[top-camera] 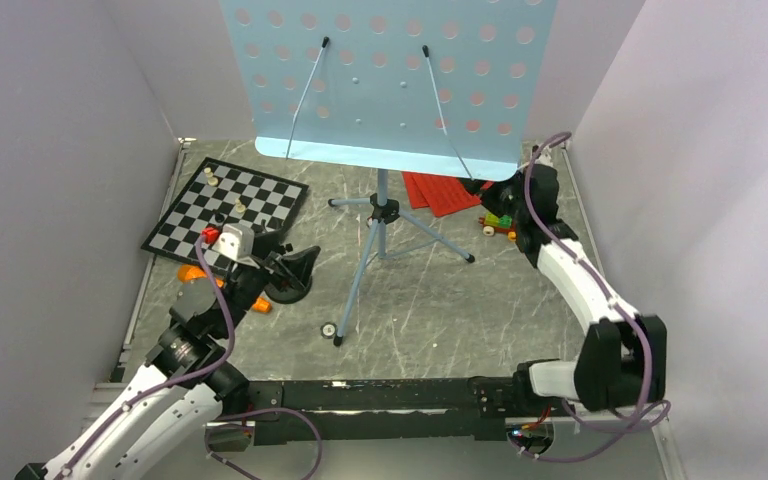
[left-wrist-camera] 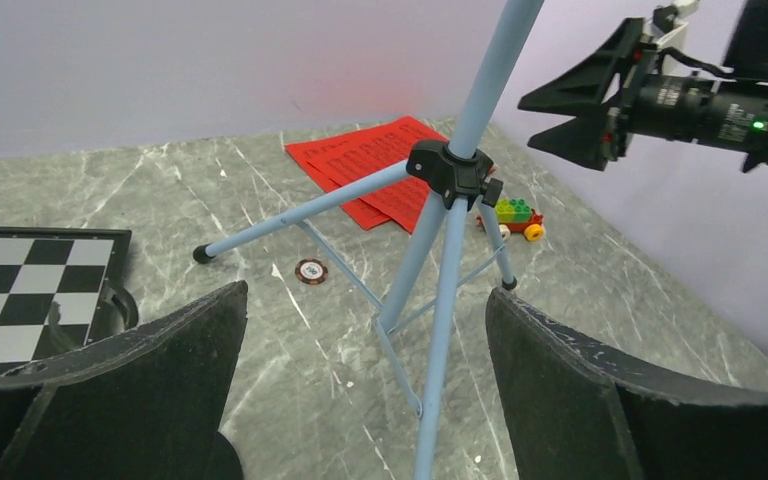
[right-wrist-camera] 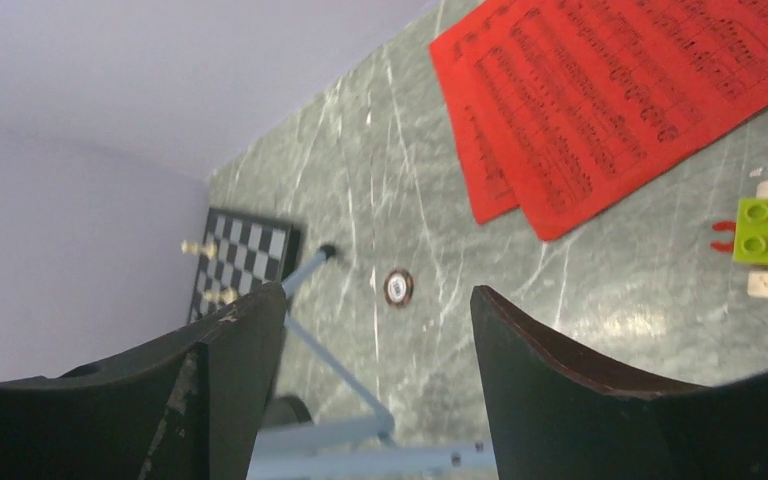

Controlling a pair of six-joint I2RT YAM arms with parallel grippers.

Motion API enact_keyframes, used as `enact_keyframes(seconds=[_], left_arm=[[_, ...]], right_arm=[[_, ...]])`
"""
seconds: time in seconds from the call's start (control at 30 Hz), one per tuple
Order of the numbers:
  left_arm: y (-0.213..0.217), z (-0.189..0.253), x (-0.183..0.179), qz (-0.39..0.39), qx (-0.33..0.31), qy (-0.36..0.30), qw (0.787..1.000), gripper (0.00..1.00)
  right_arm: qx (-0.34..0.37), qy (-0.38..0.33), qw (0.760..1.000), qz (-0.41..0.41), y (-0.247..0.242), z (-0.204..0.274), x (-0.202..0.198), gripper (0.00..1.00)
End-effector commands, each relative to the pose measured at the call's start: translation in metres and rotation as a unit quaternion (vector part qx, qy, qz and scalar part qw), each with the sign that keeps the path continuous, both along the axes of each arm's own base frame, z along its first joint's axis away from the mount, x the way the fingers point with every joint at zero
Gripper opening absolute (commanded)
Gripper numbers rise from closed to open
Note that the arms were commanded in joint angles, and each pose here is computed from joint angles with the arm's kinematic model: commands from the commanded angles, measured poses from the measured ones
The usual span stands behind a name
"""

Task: Pack up the instrument practice props

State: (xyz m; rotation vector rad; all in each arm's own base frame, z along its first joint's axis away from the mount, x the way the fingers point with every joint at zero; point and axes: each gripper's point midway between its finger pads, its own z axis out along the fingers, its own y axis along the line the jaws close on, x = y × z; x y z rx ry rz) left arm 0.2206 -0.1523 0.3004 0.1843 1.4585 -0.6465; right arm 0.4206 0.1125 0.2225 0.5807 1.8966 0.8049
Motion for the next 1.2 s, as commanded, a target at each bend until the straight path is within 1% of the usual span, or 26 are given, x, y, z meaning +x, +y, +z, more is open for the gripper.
enact_keyframes(seconds=[0.0,0.1,0.17,0.3,0.43,0.53,0.8,0.97,1.17], left_arm=[[-0.014,0.027,0.001,-0.03,-0.025,-0.038,0.999,0.93],[-0.023,0.031,0.006,-0.043,-0.03,-0.064,0.997,0.93],[-0.029,0.041,0.01,-0.047,-0.033,-0.098,0.994,0.93],[-0.048,0.071,0.019,-0.07,-0.037,-0.167,0.983,0.89],[-0.069,0.09,0.031,-0.095,-0.038,-0.201,0.974,0.85],[-0.081,0.099,0.042,-0.098,-0.032,-0.217,0.971,0.82],[-0.114,0.116,0.065,-0.13,-0.028,-0.247,0.96,0.79],[-0.133,0.115,0.076,-0.142,-0.023,-0.254,0.956,0.78],[-0.146,0.117,0.09,-0.137,-0.025,-0.259,0.956,0.76]], right_arm=[[-0.069,-0.082,0.989,0.101,0.025,0.018,-0.043,0.71],[-0.119,-0.119,0.973,0.16,0.052,0.022,-0.07,0.7],[-0.135,-0.133,0.964,0.186,0.067,0.021,-0.082,0.7],[-0.127,-0.15,0.959,0.205,0.085,0.02,-0.096,0.7],[-0.116,-0.167,0.958,0.204,0.087,0.026,-0.098,0.7],[-0.108,-0.18,0.955,0.211,0.09,0.031,-0.102,0.7],[-0.101,-0.183,0.953,0.219,0.093,0.032,-0.112,0.7],[-0.098,-0.184,0.953,0.22,0.093,0.036,-0.118,0.7],[-0.071,-0.183,0.952,0.234,0.101,0.043,-0.123,0.69]])
